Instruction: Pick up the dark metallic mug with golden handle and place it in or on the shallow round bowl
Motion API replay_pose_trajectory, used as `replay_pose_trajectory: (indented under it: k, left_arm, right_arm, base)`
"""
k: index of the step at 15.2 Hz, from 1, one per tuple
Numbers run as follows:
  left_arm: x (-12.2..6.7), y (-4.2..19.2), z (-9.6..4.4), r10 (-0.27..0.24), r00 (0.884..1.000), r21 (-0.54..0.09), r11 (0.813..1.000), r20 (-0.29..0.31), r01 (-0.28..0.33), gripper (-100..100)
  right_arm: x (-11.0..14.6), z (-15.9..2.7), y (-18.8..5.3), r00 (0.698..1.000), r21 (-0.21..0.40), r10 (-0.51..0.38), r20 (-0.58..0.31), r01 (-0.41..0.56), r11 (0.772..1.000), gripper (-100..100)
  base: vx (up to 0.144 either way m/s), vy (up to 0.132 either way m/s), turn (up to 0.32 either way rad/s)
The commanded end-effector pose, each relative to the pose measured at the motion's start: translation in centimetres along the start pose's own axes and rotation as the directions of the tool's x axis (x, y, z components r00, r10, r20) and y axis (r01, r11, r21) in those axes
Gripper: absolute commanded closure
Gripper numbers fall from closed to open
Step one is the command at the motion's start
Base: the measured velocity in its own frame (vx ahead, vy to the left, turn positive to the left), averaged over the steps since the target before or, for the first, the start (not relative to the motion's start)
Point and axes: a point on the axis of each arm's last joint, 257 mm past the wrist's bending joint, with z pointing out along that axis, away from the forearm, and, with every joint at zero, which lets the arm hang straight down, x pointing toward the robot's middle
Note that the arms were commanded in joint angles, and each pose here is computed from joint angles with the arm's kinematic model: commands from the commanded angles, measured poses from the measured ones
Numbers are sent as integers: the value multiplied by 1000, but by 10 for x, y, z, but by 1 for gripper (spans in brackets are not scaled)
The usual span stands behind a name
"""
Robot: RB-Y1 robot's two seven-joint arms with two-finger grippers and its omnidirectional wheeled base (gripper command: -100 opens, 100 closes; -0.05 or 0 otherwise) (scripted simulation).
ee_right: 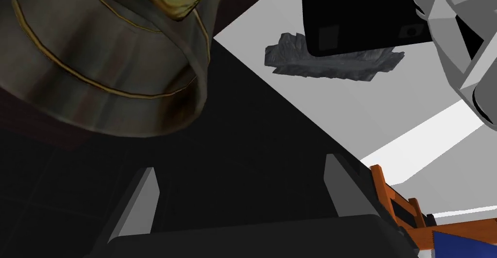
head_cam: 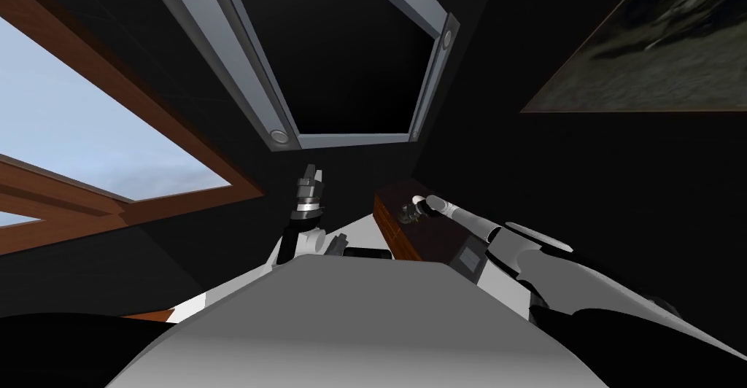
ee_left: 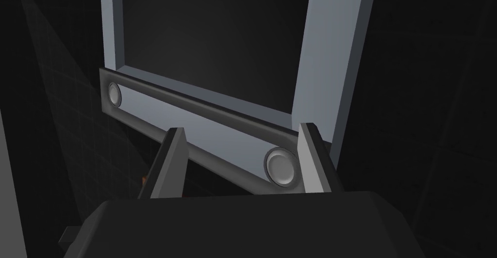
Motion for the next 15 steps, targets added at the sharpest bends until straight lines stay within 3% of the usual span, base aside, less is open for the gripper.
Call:
replay_pose_trajectory:
  k: [1,5,9,11,15]
  left_arm:
    - [0,0,0,0,1000,0,1000,0,0,0]
    - [0,0,0,0,1000,0,1000,0,0,0]
    - [0,0,0,0,1000,0,1000,0,0,0]
    - [0,0,0,0,1000,0,1000,0,0,0]
    - [0,0,0,0,1000,0,1000,0,0,0]
  right_arm:
    - [30,-3,-1,996,-11,-19,-85,18,1000,-100]
    - [75,-8,2,974,-45,-50,-221,41,998,-100]
    - [104,-12,7,948,-78,-77,-309,56,995,-100]
    - [99,-10,7,953,-72,-72,-295,53,996,-100]
    - [113,10,22,953,-67,-63,-296,46,997,-100]
  base:
    - [31,28,37]
    - [44,40,47]
    - [31,47,42]
    - [24,46,24]
    - [32,-5,37]
